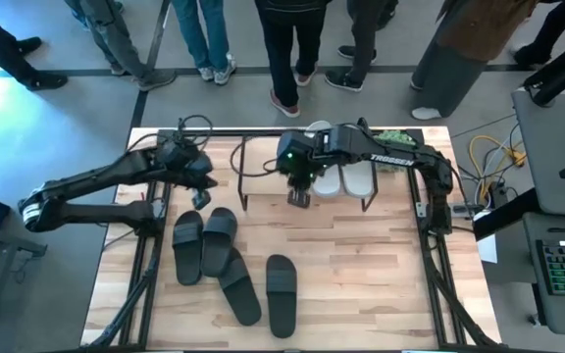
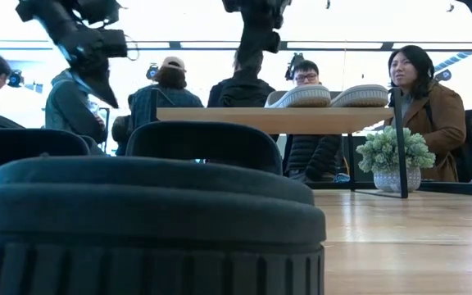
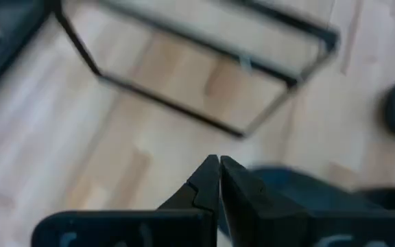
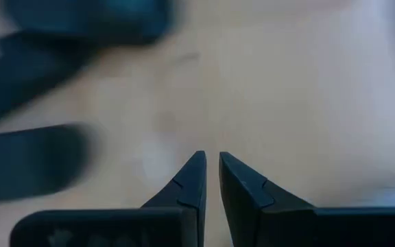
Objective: Pick and place slides into the shelf
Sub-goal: Put the black slide on the shelf
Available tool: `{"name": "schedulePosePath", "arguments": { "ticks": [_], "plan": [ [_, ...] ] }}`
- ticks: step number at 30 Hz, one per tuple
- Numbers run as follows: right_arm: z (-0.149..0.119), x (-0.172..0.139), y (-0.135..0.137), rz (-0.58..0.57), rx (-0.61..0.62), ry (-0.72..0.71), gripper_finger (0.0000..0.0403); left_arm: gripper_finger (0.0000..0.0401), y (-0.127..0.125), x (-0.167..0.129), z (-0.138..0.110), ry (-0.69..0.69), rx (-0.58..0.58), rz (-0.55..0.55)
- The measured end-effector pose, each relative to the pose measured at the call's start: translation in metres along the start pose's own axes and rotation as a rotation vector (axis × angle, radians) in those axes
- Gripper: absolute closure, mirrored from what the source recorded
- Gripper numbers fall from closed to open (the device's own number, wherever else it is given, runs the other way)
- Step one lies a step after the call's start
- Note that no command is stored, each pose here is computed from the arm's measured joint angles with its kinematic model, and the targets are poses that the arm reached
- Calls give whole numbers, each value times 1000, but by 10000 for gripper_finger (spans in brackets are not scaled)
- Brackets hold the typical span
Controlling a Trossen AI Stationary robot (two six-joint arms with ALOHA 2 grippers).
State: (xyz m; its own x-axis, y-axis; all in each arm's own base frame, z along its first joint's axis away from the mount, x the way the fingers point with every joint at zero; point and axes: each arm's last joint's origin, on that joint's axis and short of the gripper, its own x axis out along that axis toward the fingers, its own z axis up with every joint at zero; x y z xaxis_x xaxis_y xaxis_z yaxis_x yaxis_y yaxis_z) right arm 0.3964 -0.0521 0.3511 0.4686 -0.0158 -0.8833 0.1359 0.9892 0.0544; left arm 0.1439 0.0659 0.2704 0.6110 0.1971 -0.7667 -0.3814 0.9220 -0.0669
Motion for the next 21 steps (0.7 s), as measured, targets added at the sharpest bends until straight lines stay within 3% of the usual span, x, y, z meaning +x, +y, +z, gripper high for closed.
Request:
{"name": "schedulePosePath", "arguments": {
  "ticks": [2, 5, 7, 11, 17, 21],
  "plan": [
    [-1, 7, 5, 106, 27, 8, 369, 401, -3, -10, -11, 43, -83, -61],
    [-1, 12, 9, 32, 28, 7, 369, 401, -11, -23, -22, 73, -172, -176],
    [-1, 10, 13, -29, 11, -1, 365, 401, -18, -28, -28, 95, -152, -190],
    [-3, 6, 27, -28, 10, -7, 340, 399, -30, -36, -39, 127, -79, -85],
    [-10, -6, 54, -131, 14, -23, 265, 359, -50, -37, -49, 246, -30, -72],
    [-16, -9, 73, -266, -3, -37, 215, 339, -66, -32, -56, 310, 86, -42]
  ]
}}
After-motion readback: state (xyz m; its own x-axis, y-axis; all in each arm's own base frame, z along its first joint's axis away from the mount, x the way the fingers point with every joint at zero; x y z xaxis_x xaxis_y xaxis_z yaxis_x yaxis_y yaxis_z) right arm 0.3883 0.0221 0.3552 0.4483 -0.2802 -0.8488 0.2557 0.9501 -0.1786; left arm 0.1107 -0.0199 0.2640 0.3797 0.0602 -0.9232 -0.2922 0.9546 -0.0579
